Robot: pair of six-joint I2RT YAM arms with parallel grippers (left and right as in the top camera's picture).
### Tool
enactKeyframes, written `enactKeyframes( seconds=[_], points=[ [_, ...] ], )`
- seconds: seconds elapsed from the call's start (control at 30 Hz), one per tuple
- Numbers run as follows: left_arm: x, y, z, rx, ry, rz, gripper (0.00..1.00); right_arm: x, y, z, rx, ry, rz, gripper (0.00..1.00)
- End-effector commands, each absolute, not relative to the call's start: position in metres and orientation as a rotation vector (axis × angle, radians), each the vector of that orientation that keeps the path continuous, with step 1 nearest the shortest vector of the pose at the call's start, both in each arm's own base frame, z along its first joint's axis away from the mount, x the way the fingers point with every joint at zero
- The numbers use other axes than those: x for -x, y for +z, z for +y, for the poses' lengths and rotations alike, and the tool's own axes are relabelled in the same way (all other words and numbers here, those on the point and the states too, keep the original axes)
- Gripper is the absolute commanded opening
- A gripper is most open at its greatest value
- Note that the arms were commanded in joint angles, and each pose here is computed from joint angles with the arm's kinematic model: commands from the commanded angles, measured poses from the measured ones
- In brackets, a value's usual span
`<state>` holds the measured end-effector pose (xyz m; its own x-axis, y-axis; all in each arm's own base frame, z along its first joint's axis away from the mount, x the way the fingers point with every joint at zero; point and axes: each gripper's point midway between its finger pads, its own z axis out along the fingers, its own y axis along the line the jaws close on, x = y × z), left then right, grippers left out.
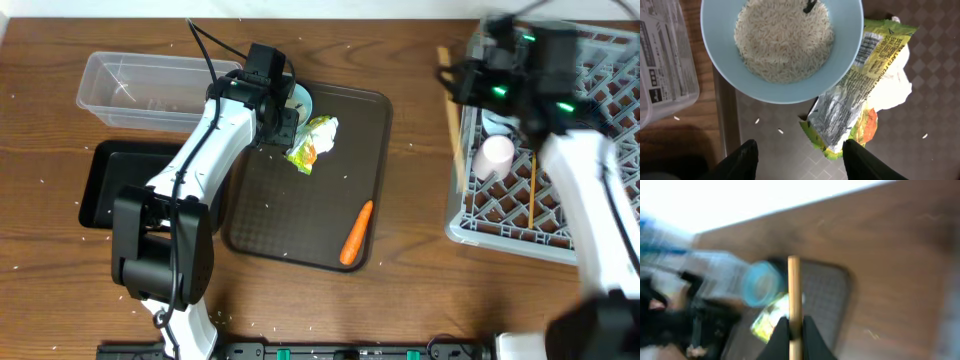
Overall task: Sort waste into correct bins and load items into the dishwasher rack
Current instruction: 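Carry the second chopstick to the dish rack and release it, then grasp the light-blue rice bowl rim with the left gripper and lift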
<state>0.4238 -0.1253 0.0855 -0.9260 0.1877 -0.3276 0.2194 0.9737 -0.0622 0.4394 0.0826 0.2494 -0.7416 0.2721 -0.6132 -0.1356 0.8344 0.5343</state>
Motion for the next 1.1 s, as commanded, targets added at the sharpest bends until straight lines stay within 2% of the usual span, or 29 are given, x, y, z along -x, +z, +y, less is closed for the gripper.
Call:
enactKeyframes(
  seconds=[0.0,0.2,0.3,0.53,0.57,0.67,0.9,1.0,1.07],
  points=[
    [-0.426,0.081,-0.124,-0.296,-0.131,2.804,0.56,-0.424,0.247,0.001,-0.154,0.231,2.332,0.01],
    [-0.430,0.082,-0.125,-0.295,-0.135,2.788,0.56,-0.384,0.221,-0.088,-0.415,-0.227,2.461,0.01],
    [-0.431,0.083,-0.126,-0.295,-0.135,2.782,0.56,-0.382,0.209,-0.103,-0.348,-0.311,2.508,0.01],
    [-0.434,0.084,-0.127,-0.293,-0.139,2.766,0.56,-0.399,0.172,-0.117,-0.177,-0.379,2.597,0.05],
    [-0.434,0.084,-0.127,-0.293,-0.139,2.766,0.56,-0.402,0.164,-0.118,-0.146,-0.384,2.618,0.01],
    [-0.434,0.084,-0.127,-0.293,-0.138,2.766,0.56,-0.407,0.142,-0.117,-0.066,-0.381,2.673,0.01],
    [-0.435,0.085,-0.127,-0.293,-0.139,2.762,0.56,-0.411,0.108,-0.117,-0.060,-0.261,2.739,0.03],
    [-0.436,0.085,-0.127,-0.293,-0.140,2.758,0.56,-0.416,0.109,-0.108,-0.063,-0.176,2.720,0.24],
    [-0.437,0.085,-0.127,-0.293,-0.140,2.753,0.56,-0.419,0.116,-0.100,-0.073,-0.111,2.694,0.30]
  ],
)
